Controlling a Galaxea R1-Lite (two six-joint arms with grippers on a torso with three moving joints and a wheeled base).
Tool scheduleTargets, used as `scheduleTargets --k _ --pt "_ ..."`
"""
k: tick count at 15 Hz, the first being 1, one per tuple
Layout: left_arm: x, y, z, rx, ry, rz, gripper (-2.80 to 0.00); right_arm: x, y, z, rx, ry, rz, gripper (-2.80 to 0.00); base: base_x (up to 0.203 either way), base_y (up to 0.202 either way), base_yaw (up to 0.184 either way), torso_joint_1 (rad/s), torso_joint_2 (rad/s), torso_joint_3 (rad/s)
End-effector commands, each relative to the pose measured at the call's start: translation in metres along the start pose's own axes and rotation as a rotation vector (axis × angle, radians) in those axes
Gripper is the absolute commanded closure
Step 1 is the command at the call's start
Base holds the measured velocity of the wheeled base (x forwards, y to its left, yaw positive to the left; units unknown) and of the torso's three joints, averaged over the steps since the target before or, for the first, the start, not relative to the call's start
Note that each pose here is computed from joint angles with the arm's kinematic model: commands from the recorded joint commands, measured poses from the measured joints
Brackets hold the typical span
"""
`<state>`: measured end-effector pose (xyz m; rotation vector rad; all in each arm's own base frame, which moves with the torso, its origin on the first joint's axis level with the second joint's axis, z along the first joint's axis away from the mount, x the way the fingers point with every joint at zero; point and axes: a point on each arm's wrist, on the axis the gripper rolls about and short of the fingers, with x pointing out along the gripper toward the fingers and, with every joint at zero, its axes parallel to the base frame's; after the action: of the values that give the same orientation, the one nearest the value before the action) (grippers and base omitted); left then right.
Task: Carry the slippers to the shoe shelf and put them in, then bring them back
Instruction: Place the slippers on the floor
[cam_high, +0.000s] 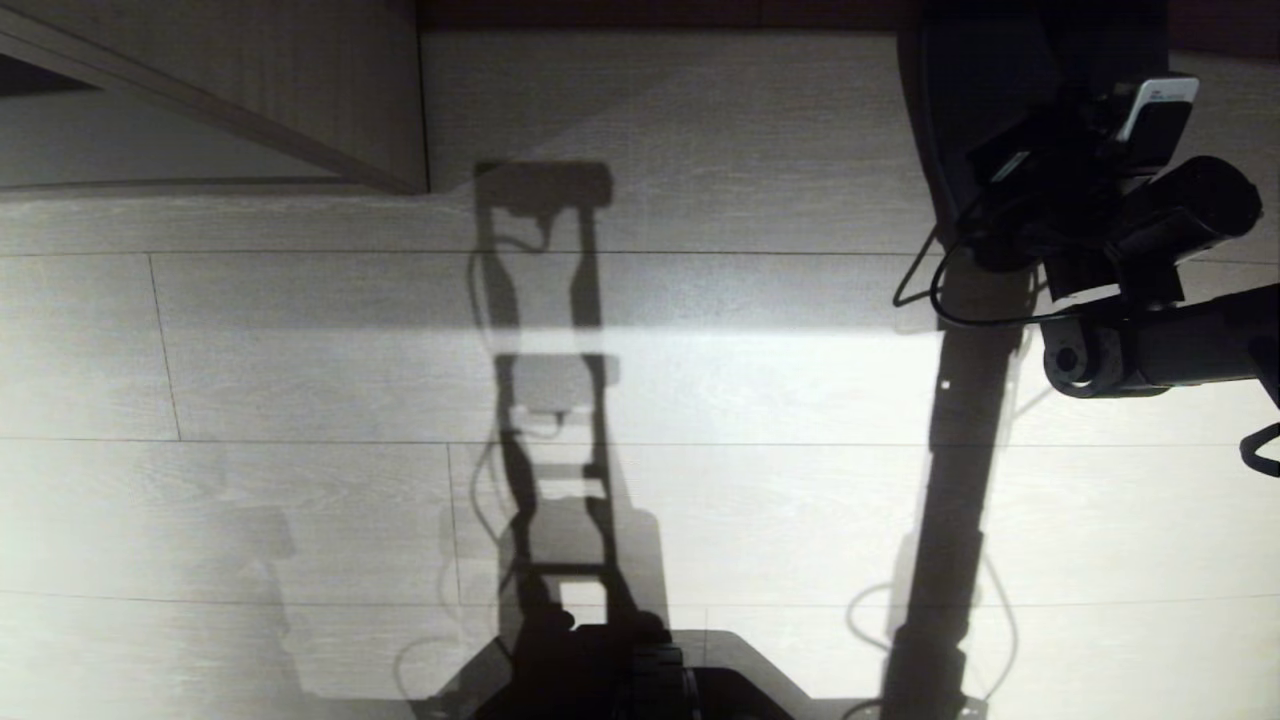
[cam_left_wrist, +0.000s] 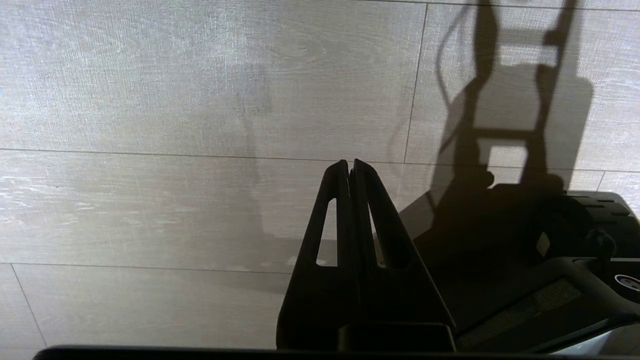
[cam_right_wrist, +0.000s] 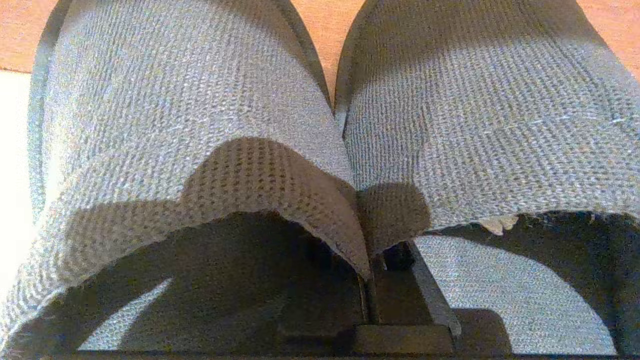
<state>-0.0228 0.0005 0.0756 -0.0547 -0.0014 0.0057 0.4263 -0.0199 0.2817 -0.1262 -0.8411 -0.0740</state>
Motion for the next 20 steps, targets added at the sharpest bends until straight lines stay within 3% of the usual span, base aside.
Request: scheduleTargets --k 1,2,13,20 --pt "0.000 0.000 0.000 -0.001 0.000 0.000 0.00 0.000 0.000 0.001 -0.005 -0.009 0.000 0.00 0.000 0.000 0.000 0.000 0.00 0.000" --pt "0.000 0.000 0.000 -0.001 0.000 0.000 0.00 0.000 -0.001 0.002 -0.007 -0.011 -0.001 -2.80 0.000 0.000 0.000 0.000 0.00 0.000" --pt "0.000 0.000 0.000 -0.001 0.000 0.000 0.00 -0.001 -0.001 0.004 -0.006 -0.005 0.002 -2.80 0.000 0.000 0.000 0.000 0.00 0.000" --pt "0.000 0.000 0.000 -0.001 0.000 0.000 0.00 -0.018 -0.001 0.014 -0.045 0.067 0.015 -2.80 0.000 0.000 0.000 0.000 0.00 0.000"
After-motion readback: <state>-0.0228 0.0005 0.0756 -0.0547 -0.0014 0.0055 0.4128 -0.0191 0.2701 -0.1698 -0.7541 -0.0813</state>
